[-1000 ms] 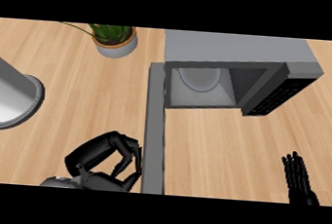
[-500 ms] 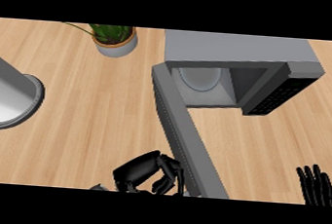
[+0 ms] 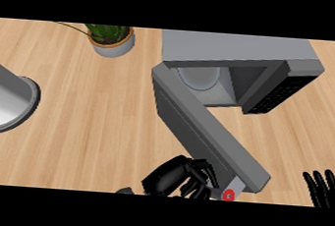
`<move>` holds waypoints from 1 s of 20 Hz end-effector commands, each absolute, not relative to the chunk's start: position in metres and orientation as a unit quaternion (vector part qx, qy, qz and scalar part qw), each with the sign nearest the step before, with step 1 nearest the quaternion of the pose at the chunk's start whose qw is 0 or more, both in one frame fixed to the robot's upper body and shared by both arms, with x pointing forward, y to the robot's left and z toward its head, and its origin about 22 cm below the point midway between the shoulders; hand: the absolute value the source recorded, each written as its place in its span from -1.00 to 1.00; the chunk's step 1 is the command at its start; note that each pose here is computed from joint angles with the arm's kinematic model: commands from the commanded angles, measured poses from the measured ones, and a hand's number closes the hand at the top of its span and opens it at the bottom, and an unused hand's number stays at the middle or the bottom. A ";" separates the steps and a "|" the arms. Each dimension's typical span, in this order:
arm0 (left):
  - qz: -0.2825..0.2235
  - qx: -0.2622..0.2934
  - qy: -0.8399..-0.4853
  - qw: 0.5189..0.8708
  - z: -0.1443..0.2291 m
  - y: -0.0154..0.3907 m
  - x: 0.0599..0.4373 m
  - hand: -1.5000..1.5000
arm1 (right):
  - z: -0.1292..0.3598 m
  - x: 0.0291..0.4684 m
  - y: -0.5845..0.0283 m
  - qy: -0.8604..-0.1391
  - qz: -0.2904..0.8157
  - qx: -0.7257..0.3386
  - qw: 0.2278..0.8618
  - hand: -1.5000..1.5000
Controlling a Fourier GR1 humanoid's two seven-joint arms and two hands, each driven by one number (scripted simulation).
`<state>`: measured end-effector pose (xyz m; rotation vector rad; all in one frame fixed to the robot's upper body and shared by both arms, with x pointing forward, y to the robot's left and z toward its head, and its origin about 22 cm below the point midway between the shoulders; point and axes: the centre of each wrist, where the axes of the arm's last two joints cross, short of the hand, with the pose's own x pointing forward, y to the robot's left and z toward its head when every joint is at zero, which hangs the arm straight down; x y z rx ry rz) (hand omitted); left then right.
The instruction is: Pick up the milk, place it into the microwave and close the microwave
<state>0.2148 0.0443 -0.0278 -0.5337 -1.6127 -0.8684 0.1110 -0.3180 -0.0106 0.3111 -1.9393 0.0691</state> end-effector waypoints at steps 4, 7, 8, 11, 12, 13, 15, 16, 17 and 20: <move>-0.372 -0.204 -0.704 0.570 -0.031 0.012 0.203 1.00 | 0.033 0.111 -0.302 -0.822 0.068 0.181 0.536 -1.00; -0.327 -0.196 -0.725 0.574 -0.017 0.007 0.217 1.00 | 0.039 0.106 -0.305 -0.815 0.075 0.183 0.545 -1.00; -0.315 -0.181 -0.731 0.577 -0.011 0.008 0.229 1.00 | 0.047 0.107 -0.298 -0.815 0.079 0.187 0.542 -1.00; -0.296 -0.172 -0.737 0.583 -0.001 0.003 0.240 1.00 | 0.054 0.107 -0.301 -0.816 0.077 0.185 0.541 -1.00; -0.291 -0.168 -0.744 0.577 0.004 0.001 0.242 1.00 | 0.055 0.106 -0.292 -0.814 0.072 0.194 0.543 -1.00; -0.294 -0.153 -0.750 0.573 0.005 -0.001 0.249 1.00 | 0.059 0.108 -0.296 -0.817 0.078 0.193 0.538 -1.00; -0.280 -0.142 -0.755 0.576 0.009 -0.001 0.259 1.00 | 0.065 0.108 -0.290 -0.816 0.074 0.192 0.540 -1.00; -0.272 -0.136 -0.753 0.584 0.009 -0.002 0.260 1.00 | 0.063 0.106 -0.299 -0.813 0.076 0.187 0.546 -1.00; -0.271 -0.131 -0.756 0.581 0.015 -0.005 0.264 1.00 | 0.070 0.103 -0.293 -0.812 0.077 0.188 0.547 -1.00; -0.260 -0.116 -0.759 0.586 0.023 -0.007 0.279 1.00 | 0.074 0.103 -0.291 -0.812 0.067 0.195 0.546 -1.00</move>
